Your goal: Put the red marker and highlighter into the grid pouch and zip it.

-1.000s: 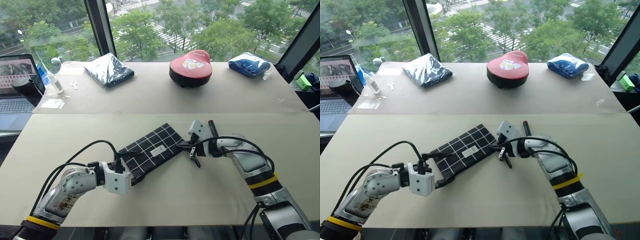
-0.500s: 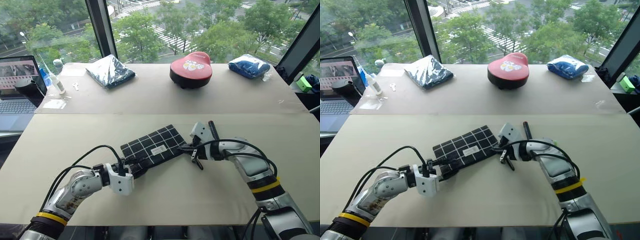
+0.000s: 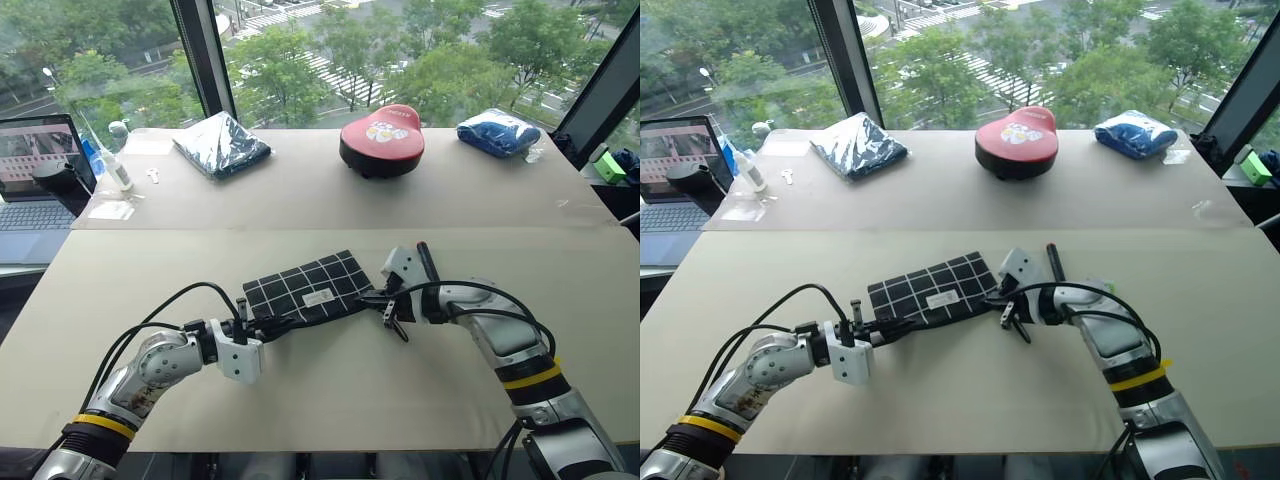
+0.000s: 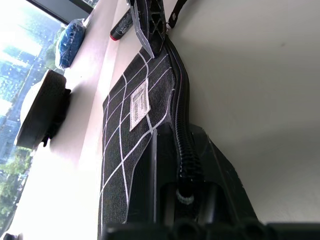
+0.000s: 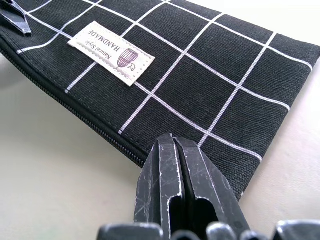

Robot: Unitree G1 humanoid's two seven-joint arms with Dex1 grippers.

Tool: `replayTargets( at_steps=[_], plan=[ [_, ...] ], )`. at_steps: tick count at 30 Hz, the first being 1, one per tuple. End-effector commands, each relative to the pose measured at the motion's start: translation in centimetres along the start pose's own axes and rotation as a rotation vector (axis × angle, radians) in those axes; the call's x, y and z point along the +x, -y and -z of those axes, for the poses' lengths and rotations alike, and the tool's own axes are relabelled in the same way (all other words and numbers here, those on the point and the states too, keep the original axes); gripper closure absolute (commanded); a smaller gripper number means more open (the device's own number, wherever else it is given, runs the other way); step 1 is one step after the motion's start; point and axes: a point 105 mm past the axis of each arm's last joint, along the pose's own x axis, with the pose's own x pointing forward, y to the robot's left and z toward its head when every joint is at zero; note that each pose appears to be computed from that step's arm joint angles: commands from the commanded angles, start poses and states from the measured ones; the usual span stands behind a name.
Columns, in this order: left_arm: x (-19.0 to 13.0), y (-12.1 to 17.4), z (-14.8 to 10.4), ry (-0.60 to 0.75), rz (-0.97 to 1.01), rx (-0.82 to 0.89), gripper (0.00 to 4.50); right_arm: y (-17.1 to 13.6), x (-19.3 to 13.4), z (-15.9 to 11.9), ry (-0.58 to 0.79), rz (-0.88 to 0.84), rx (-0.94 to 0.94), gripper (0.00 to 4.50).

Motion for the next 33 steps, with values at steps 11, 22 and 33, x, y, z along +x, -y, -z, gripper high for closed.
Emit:
replayTargets(
  at_steps=[11, 22, 33],
  plan=[
    [-0.3, -1.6, -0.8, 0.043, -0.015, -0.166, 4.5, 3.3, -3.8, -5.0, 0.303, 0.078, 0.299, 1.61],
    [0.3, -4.6, -1.8, 0.096, -0.179, -0.308, 4.5, 3.9, -11.2, -5.5, 0.333, 0.159, 0.213, 0.61],
    [1.1, -4.8, -2.7, 0.113, -0.19, -0.358, 4.5, 4.5, -3.8, -2.7, 0.188, 0.256, 0.202, 0.61]
  ],
)
